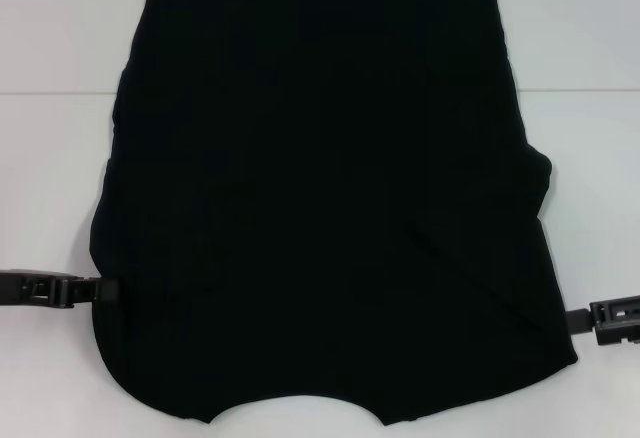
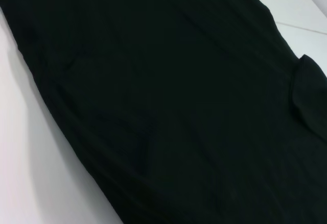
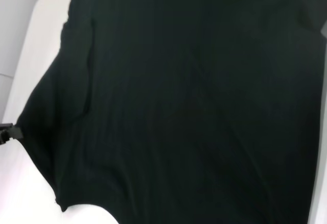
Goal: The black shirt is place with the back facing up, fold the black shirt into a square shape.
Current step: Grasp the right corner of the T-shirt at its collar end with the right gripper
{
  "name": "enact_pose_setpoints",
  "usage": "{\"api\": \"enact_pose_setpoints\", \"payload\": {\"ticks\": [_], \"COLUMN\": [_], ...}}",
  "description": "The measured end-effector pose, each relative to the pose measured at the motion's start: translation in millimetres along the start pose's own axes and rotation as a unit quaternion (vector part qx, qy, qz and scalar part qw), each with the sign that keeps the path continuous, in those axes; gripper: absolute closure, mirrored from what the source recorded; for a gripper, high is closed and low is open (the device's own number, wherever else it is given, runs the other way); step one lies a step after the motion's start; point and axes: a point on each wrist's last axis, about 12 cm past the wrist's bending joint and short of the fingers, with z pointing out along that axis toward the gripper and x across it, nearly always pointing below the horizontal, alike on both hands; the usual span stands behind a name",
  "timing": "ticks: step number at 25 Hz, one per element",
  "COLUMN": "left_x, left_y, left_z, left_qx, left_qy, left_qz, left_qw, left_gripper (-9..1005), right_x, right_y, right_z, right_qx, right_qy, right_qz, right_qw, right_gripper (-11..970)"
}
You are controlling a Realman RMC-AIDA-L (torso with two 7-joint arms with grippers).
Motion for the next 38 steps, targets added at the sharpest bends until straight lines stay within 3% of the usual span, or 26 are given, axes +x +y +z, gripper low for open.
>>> {"api": "enact_pose_setpoints", "payload": {"ticks": [21, 38], "left_x": [3, 3], "left_y": [0.8, 2.6], "left_z": [0, 3], "left_qx": [-0.001, -0.003], "left_qy": [-0.001, -0.002], "left_qz": [0.006, 0.010], "left_qw": [1.000, 1.000], "left_gripper": [914, 902], "right_x": [-6, -23], "right_y": [-3.3, 20.1], "right_z": [20, 45], "right_qx": [0.042, 0.032], "right_qy": [0.016, 0.038], "right_qz": [0.004, -0.029], "right_qw": [0.999, 0.998], "right_gripper": [79, 80]}}
